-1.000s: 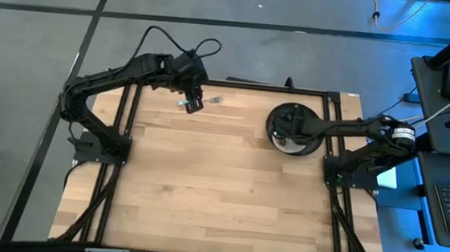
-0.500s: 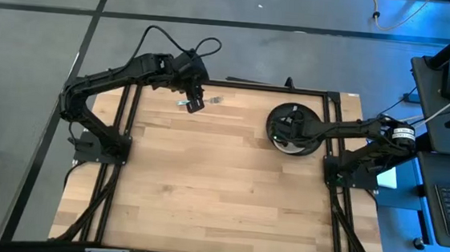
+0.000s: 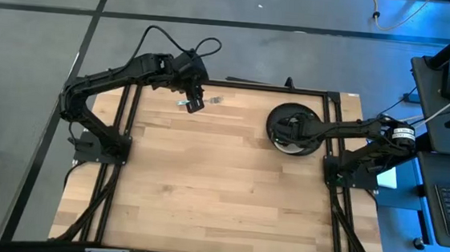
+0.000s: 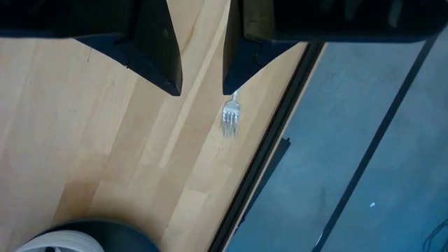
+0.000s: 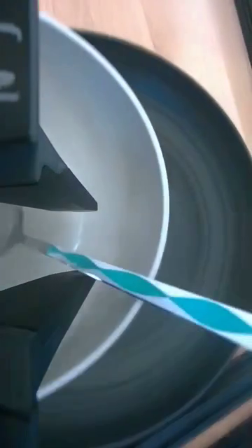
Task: Set table place
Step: Put the blue spoon into the white bowl, then adjust the white bowl
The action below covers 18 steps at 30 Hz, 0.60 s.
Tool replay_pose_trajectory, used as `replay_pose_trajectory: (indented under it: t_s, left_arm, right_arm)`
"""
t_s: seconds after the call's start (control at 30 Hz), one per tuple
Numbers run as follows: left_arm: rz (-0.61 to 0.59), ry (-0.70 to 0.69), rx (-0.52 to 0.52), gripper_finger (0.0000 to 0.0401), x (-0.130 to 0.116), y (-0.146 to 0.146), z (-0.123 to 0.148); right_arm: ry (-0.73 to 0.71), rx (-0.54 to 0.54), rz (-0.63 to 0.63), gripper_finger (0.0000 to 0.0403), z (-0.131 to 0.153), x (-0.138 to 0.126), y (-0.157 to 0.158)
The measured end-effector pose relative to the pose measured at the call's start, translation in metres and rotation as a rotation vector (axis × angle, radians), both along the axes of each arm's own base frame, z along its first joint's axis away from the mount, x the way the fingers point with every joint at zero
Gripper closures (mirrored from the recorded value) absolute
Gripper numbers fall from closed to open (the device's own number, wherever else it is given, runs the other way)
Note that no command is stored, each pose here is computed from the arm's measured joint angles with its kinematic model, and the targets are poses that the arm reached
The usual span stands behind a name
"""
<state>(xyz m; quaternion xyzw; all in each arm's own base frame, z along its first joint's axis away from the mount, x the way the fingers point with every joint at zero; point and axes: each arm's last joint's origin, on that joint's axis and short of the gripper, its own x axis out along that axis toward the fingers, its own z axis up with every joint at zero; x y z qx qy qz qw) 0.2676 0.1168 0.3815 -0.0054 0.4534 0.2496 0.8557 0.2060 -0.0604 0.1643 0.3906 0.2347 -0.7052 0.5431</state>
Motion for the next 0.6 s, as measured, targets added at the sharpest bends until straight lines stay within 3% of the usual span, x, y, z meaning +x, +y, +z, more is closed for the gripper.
replay_pose_trajectory:
  t_s: [0.1,0.33,0.6]
  left_arm:
    - [-0.001,0.001,0.001,0.0303,0.0,0.0001,0.0]
    - [-0.002,0.001,0.001,0.0303,0.0,0.0,0.0]
    - [-0.002,0.001,0.001,0.0303,0.0,0.0,0.0]
  right_arm:
    - [-0.053,0.017,0.002,0.0254,-0.0003,0.0045,-0.0001]
    - [-0.101,0.172,0.007,0.0254,-0.0025,0.0068,0.0035]
    - [-0.121,0.207,-0.016,0.0254,-0.003,0.0068,0.0045]
